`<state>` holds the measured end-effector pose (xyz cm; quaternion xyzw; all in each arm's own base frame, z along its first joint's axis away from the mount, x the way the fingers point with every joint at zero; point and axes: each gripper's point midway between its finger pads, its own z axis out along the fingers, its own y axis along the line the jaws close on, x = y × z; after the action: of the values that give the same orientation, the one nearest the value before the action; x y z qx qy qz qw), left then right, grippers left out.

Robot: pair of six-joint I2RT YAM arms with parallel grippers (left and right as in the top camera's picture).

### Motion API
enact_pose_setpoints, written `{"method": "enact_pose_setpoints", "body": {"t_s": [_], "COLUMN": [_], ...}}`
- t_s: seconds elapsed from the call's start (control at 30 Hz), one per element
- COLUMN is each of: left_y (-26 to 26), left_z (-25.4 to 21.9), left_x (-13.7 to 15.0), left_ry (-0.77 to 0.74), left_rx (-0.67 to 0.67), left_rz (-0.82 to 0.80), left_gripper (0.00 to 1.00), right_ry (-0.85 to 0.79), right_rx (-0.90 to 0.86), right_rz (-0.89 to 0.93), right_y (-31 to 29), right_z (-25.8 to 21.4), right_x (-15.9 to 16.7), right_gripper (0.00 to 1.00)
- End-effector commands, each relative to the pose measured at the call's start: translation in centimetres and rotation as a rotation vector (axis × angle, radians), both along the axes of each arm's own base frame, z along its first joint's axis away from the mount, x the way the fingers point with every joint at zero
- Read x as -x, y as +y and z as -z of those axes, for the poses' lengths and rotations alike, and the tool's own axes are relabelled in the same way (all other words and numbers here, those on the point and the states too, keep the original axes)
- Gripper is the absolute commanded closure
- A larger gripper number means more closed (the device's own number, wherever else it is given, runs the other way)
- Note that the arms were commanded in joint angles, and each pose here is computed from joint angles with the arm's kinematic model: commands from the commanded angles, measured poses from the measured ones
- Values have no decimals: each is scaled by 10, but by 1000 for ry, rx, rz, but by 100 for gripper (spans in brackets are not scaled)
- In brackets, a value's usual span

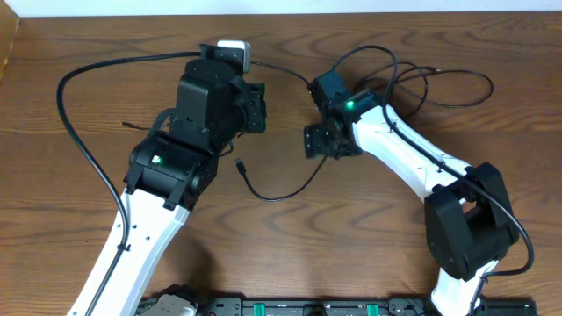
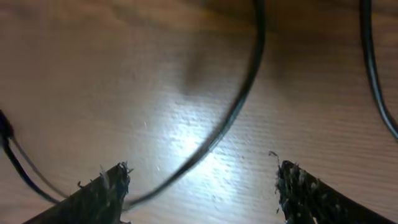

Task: Untangle cables

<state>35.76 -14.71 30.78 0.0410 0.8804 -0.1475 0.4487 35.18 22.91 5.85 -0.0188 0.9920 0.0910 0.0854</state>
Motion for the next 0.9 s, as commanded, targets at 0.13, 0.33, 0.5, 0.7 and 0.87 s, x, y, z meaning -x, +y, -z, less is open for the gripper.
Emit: {"method": "enact_pose_setpoints", "body": {"t_s": [0.13, 0.33, 0.5, 0.7, 0.87], "left_y": [7, 8, 8, 8, 8], "left_z": [-35, -37, -37, -37, -38], "left_x": [15, 16, 16, 16, 16], "left_ry": [-71, -71, -71, -70, -73], "left_rx": [46, 63, 63, 66, 67], "left_rz": [-14, -23, -24, -25, -25], "left_gripper": [64, 64, 64, 64, 64], "right_ry": [-111, -119, -125, -112, -116], "right_rx": [5, 60, 48, 51, 44], "right_rz": [260, 318, 309, 313, 302], "right_y": [-8, -20, -17, -22, -18], "right_z": [8, 19, 32, 48, 50], "right_x": [-27, -21, -17, -8, -6], "right_gripper": [33, 32, 47, 49, 62]}}
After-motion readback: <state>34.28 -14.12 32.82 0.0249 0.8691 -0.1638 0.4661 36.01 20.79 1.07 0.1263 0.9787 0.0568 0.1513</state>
